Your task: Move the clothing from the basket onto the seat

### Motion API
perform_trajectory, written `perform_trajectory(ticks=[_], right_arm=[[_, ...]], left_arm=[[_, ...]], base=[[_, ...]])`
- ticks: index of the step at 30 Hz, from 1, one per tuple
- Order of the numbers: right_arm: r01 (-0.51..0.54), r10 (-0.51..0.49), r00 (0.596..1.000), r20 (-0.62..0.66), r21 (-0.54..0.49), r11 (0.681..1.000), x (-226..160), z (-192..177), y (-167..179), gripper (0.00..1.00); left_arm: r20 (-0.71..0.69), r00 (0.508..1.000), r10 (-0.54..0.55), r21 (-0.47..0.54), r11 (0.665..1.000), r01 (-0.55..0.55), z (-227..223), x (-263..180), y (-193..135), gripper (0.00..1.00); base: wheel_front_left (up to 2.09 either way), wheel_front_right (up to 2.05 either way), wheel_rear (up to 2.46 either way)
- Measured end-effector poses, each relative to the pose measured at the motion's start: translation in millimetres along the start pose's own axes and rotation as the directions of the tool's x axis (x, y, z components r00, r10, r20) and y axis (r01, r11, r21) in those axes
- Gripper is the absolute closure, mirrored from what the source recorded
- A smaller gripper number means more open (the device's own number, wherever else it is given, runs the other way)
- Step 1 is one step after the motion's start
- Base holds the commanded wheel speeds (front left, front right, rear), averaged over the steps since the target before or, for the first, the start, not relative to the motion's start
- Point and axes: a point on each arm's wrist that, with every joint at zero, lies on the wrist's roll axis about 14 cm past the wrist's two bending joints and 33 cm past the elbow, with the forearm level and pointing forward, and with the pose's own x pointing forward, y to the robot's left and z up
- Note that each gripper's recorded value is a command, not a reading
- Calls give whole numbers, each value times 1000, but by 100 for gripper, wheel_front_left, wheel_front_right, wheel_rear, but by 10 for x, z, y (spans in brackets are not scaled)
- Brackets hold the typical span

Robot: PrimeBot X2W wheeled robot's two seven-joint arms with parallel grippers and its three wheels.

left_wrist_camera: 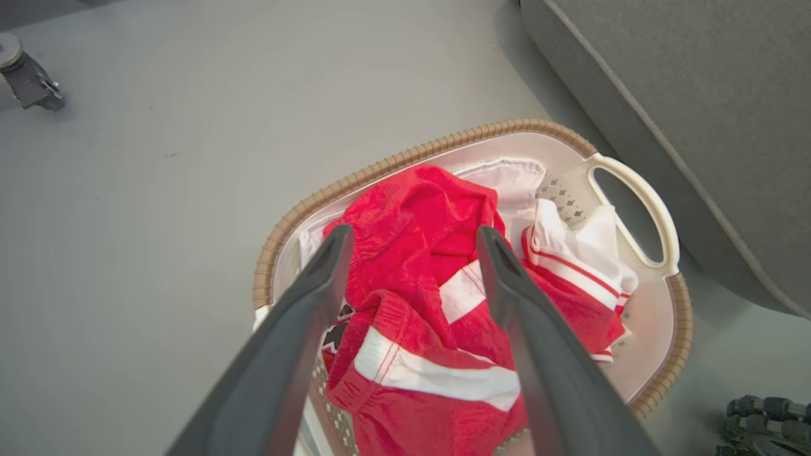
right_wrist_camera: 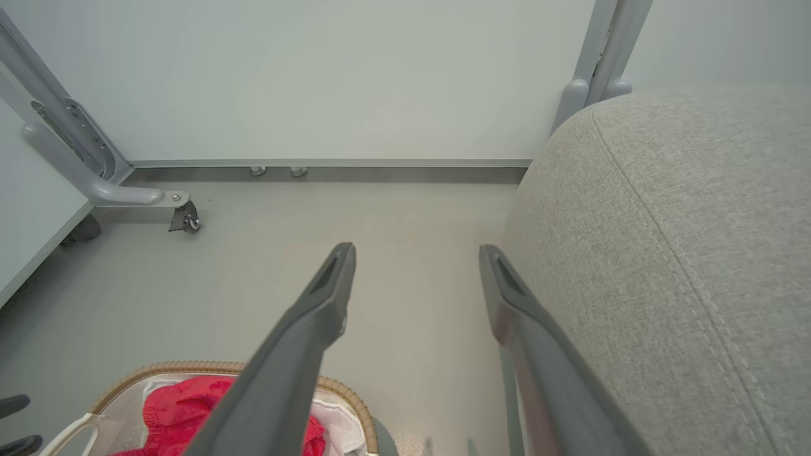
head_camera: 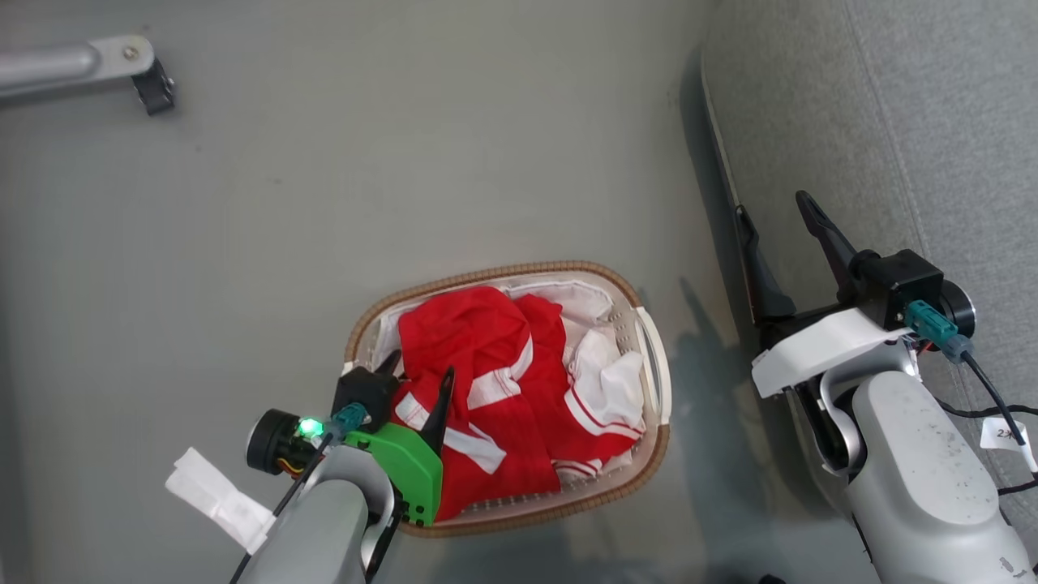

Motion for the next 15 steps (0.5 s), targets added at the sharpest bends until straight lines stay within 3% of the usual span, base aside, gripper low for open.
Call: perform_trajectory(ticks=[7,15], right_arm=[[18,-17,997,-75,23,1000,53,-343,-51,0],[36,-30,991,-127,41,999,63,-596,-68,0]], left_arm=[[-214,977,-23,-2,1000,23,-603,144,79,0],[-382,924,-30,0,999,32,-987,269,144,0]], base=[[0,0,0],[0,0,0]])
